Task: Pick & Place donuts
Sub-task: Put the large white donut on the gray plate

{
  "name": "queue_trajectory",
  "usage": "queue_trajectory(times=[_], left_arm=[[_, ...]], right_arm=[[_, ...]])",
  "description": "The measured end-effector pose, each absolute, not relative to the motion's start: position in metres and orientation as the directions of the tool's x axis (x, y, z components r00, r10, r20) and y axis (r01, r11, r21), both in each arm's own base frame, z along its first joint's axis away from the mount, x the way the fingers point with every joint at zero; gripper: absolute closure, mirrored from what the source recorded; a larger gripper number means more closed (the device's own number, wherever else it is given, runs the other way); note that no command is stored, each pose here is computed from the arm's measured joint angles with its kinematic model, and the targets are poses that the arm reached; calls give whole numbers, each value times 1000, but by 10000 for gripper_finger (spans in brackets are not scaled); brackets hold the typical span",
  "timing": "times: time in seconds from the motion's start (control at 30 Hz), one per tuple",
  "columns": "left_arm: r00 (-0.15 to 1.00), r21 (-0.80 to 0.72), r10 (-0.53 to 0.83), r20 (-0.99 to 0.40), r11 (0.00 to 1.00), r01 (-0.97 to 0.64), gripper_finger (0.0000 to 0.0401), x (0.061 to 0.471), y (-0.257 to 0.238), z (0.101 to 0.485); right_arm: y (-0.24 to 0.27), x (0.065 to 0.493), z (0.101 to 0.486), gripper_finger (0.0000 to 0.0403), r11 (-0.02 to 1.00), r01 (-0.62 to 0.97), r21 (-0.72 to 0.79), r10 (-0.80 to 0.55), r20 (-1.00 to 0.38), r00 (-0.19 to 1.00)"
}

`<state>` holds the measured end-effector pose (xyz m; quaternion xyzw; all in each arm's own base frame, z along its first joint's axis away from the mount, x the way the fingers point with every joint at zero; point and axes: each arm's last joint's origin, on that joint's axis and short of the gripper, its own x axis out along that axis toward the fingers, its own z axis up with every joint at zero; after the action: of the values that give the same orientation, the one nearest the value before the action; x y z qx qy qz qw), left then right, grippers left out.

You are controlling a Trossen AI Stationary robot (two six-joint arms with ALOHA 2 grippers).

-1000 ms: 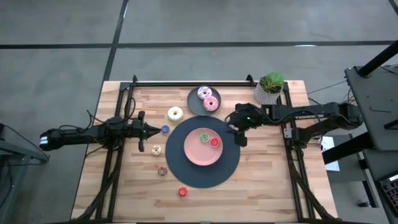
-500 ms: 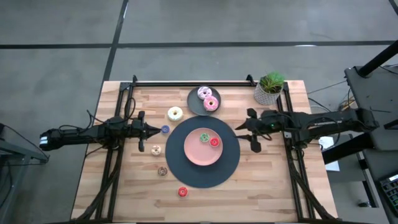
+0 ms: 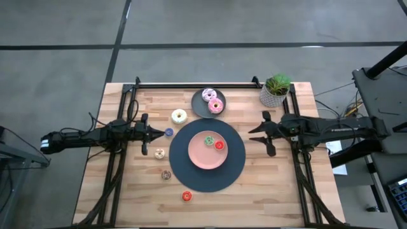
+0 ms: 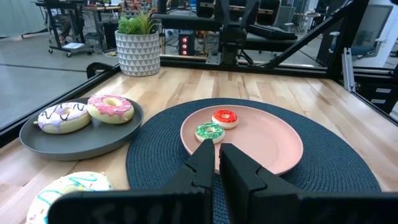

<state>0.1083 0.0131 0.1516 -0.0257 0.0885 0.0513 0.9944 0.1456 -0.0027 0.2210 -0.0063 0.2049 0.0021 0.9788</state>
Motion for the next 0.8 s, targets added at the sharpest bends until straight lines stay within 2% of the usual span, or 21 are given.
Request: queue_trajectory(times=[0.8], left_arm=[[979,-42,98,-178,993,-107,401,108,13,152]], right_arm=[[-2,115,194,373,1000,-4,-19,0,-248,969]])
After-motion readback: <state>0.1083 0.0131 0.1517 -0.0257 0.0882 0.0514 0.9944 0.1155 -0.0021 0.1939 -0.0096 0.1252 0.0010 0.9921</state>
